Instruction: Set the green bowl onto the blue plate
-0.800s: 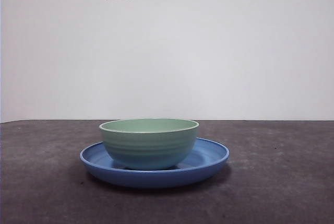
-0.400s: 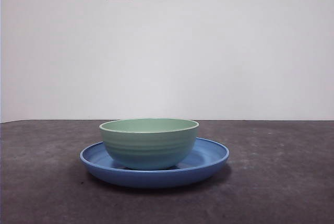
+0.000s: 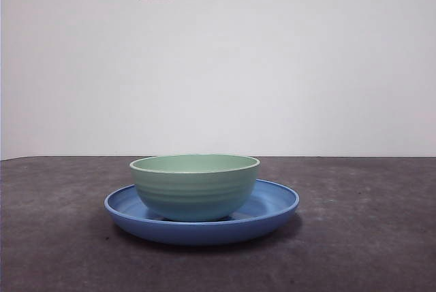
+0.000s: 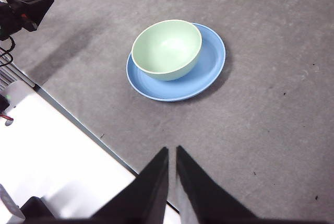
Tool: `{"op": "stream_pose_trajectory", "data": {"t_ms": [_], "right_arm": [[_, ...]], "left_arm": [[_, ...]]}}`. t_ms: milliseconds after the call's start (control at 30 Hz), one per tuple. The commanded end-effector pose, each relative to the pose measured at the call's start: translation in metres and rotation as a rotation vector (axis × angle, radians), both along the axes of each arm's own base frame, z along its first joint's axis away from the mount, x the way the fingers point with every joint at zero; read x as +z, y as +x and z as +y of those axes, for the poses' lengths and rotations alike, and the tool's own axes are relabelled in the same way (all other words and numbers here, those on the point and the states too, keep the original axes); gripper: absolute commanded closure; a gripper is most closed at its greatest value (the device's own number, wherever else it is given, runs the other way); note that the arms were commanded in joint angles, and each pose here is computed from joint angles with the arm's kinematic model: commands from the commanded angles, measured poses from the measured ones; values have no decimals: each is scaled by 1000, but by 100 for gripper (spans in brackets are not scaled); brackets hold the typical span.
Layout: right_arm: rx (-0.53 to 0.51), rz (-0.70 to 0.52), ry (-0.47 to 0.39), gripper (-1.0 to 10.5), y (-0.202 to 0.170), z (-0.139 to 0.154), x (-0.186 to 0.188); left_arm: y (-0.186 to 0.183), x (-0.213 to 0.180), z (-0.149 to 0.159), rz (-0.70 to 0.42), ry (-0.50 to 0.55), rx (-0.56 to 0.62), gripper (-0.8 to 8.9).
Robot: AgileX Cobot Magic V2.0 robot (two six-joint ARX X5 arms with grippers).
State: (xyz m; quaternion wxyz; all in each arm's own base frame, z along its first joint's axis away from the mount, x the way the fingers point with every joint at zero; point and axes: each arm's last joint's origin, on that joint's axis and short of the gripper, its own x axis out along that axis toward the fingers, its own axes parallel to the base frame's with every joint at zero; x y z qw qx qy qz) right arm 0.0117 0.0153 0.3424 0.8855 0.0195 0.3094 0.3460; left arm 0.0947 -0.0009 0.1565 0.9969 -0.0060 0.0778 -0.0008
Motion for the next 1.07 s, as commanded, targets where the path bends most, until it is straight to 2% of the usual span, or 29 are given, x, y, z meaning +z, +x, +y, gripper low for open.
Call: {"op": "stream_pose_trajectory", "data": {"t_ms": [33,200,267,367,500,567,633,700,800,1067], "right_arm": [[5,-13,8,925,0,0,3],[-59,-30,-11,925,1,-1,-3],[-106,-99,-38,925,7,0,-10],[-228,-291,-66,925,27,2,-29],[-350,-556,-20,925,53,2,-57],[-435,-669,-11,925,64,-1,-72],[-523,-731,-15,925,71,-5,-87],[-592,-750,-25,925,76,-8,-103],[-676,-714,-66,925,82,-12,-128],[-710,-626,-110,925,87,-15,-170]], "left_arm": [[1,-7,0,28,-7,-7,794],[1,-7,0,28,-7,-7,794],[1,-7,0,28,-7,-7,794],[1,-7,0,28,-7,-7,794],[1,-7,0,28,-7,-7,794],[1,-7,0,28,-7,-7,794],[1,-7,0,28,-7,-7,794],[1,-7,0,28,-7,-7,794],[1,-7,0,28,-7,-7,794],[1,-7,0,28,-7,-7,794]]}}
